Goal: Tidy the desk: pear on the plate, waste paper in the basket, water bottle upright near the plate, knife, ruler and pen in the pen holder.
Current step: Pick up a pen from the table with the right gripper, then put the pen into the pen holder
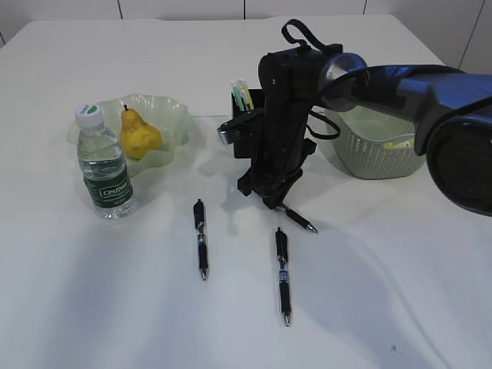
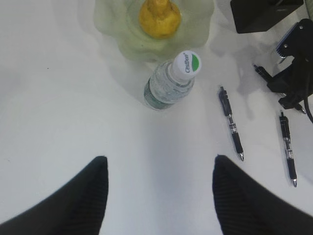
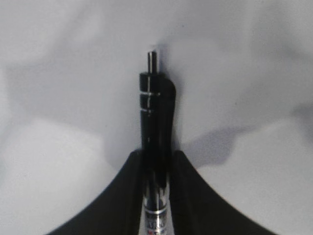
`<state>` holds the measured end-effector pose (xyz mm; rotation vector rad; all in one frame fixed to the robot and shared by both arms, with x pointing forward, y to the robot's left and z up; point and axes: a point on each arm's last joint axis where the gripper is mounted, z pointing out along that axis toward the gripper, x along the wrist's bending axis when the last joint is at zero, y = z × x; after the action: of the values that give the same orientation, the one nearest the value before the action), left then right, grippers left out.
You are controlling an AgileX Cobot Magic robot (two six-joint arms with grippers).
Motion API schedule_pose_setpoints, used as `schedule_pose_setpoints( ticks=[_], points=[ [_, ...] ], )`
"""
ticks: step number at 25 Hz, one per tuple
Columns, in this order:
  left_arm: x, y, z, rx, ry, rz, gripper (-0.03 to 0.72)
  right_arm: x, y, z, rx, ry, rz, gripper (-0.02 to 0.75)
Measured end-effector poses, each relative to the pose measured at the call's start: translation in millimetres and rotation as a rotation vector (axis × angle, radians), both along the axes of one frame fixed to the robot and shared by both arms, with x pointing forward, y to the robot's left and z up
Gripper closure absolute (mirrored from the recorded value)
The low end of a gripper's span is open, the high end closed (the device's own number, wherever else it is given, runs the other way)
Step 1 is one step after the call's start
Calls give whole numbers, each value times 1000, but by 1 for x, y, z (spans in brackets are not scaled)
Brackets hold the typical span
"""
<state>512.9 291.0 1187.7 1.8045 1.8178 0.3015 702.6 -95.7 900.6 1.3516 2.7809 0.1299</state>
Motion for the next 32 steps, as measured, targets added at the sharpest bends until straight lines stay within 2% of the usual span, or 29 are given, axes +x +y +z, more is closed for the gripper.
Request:
schedule_pose_setpoints(
  ticks=[13, 17, 32],
  points=[
    [-3, -2, 4, -18, -12, -5, 221, 7, 3, 15, 26, -52, -26, 595],
    [-3, -4, 4, -44, -14, -11, 221, 7, 3, 34, 44, -84, -51, 595],
    [-4, -6, 5, -64, -14, -16, 221, -3, 1, 101, 129, -182, -96, 595]
  ],
)
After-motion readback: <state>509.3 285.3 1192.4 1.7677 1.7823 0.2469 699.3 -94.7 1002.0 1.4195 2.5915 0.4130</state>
